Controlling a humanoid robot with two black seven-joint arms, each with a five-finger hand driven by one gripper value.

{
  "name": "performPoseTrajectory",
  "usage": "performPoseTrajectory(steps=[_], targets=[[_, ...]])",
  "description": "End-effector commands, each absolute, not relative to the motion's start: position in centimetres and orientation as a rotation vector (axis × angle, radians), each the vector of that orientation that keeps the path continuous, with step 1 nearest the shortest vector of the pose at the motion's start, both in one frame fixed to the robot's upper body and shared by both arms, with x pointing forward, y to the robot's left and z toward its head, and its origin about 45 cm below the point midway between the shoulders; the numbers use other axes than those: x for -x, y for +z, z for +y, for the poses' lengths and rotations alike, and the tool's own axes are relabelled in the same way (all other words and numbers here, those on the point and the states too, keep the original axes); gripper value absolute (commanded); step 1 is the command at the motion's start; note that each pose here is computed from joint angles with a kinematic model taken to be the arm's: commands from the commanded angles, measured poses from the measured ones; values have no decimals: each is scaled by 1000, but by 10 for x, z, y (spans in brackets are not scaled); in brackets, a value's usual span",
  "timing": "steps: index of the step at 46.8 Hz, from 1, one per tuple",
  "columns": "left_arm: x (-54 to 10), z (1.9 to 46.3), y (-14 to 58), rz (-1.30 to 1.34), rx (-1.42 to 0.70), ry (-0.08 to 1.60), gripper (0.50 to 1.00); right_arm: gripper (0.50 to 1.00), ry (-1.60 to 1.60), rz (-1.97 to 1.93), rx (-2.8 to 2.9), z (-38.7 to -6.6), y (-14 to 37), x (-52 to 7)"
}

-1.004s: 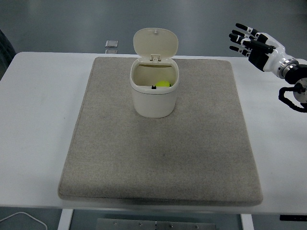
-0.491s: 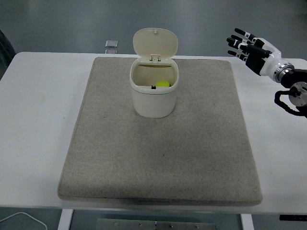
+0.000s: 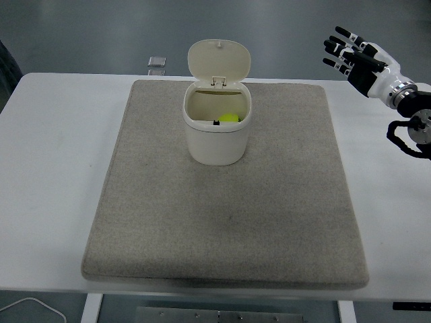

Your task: Pick up the tennis ball and place it in the box.

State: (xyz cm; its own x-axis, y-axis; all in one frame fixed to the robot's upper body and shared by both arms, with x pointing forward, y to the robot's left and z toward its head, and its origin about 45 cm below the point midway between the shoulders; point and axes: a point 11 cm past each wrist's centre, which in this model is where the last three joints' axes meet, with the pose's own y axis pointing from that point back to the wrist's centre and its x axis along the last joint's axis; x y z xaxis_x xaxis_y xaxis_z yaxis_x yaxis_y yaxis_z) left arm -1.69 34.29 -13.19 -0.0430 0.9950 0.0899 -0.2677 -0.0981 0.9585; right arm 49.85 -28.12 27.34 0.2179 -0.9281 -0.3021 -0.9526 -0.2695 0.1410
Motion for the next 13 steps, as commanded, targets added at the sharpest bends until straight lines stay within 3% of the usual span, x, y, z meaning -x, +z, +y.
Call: performPoseTrajectory(steps=[1, 13], targets=[[17, 343, -132, 978, -1058, 1417, 992, 926, 513, 1859, 2393, -283, 270, -497], [17, 343, -132, 979, -1057, 1418, 992, 926, 509, 1853, 2396, -282, 270, -497]])
